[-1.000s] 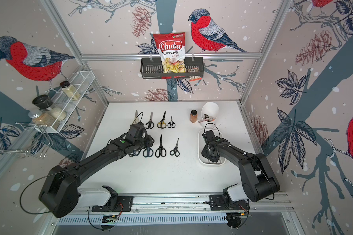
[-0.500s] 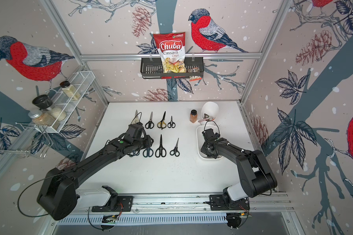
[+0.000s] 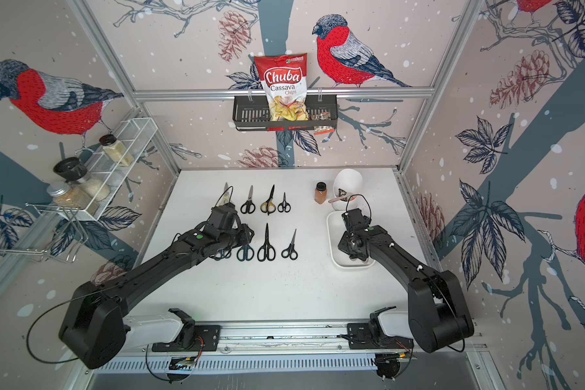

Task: Take the scissors out of the storage box
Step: Pick up the scissors from the storage box, then place the scissors at the center of the board.

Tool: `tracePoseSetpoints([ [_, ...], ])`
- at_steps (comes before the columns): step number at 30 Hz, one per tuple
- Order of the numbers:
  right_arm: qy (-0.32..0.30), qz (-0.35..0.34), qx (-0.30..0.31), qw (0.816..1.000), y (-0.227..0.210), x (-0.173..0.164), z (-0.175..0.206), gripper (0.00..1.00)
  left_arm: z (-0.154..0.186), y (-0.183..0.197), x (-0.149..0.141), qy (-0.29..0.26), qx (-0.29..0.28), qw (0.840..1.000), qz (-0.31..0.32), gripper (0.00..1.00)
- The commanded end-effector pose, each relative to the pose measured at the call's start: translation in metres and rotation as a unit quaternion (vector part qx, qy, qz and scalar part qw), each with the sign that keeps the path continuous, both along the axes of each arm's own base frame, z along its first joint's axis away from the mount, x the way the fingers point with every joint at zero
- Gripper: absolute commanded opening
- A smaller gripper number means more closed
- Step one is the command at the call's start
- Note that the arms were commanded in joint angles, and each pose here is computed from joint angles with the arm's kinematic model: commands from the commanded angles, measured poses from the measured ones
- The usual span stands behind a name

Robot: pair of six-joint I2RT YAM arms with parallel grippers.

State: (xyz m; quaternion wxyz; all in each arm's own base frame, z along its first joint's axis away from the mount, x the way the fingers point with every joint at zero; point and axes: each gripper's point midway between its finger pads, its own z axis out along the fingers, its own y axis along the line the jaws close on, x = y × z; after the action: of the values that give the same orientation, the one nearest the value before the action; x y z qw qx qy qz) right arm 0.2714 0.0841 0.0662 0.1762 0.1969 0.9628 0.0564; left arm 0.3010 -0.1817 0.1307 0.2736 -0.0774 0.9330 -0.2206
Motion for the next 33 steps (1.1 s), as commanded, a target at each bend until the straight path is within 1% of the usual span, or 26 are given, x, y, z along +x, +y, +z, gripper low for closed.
tracePoseSetpoints([
  [1, 0.003, 0.007, -0.012, 1.000, -0.005, -0.003, 0.005, 0.00, -0.001, -0.001, 0.001, 0.002, -0.007, 1.000, 0.003, 0.36],
  [6, -0.018, 0.009, 0.002, 1.000, 0.000, 0.001, 0.020, 0.00, -0.003, 0.001, 0.000, 0.001, -0.009, 1.000, 0.008, 0.36],
  [9, -0.035, 0.014, 0.012, 0.999, 0.009, 0.005, 0.035, 0.00, -0.005, 0.005, 0.001, 0.002, -0.010, 1.000, 0.017, 0.36],
  [10, -0.050, 0.018, 0.020, 0.998, 0.014, 0.007, 0.047, 0.00, -0.007, 0.008, 0.001, 0.003, -0.013, 1.000, 0.021, 0.36],
  [13, -0.074, 0.039, 0.044, 0.996, 0.041, 0.008, 0.069, 0.00, -0.010, 0.019, 0.003, 0.004, -0.030, 0.999, 0.041, 0.36],
  [16, -0.083, 0.075, 0.075, 0.991, 0.085, 0.002, 0.083, 0.00, -0.012, 0.035, 0.004, 0.003, -0.037, 0.997, 0.065, 0.36],
  [20, -0.057, 0.111, 0.102, 0.987, 0.138, -0.016, 0.075, 0.00, -0.009, 0.061, 0.001, -0.006, -0.031, 0.995, 0.097, 0.35],
  [24, -0.043, 0.111, 0.140, 0.983, 0.167, -0.025, 0.064, 0.00, -0.003, 0.085, -0.004, -0.024, -0.024, 0.991, 0.130, 0.35],
  [26, -0.029, 0.102, 0.148, 0.983, 0.172, -0.025, 0.053, 0.00, 0.001, 0.095, -0.006, -0.036, -0.019, 0.989, 0.145, 0.36],
  [30, -0.007, 0.069, 0.122, 0.990, 0.165, -0.016, 0.029, 0.00, 0.011, 0.109, -0.010, -0.063, -0.014, 0.984, 0.168, 0.36],
  [33, 0.001, 0.049, 0.122, 0.991, 0.161, -0.005, 0.016, 0.00, 0.017, 0.112, -0.012, -0.079, -0.013, 0.982, 0.172, 0.37],
])
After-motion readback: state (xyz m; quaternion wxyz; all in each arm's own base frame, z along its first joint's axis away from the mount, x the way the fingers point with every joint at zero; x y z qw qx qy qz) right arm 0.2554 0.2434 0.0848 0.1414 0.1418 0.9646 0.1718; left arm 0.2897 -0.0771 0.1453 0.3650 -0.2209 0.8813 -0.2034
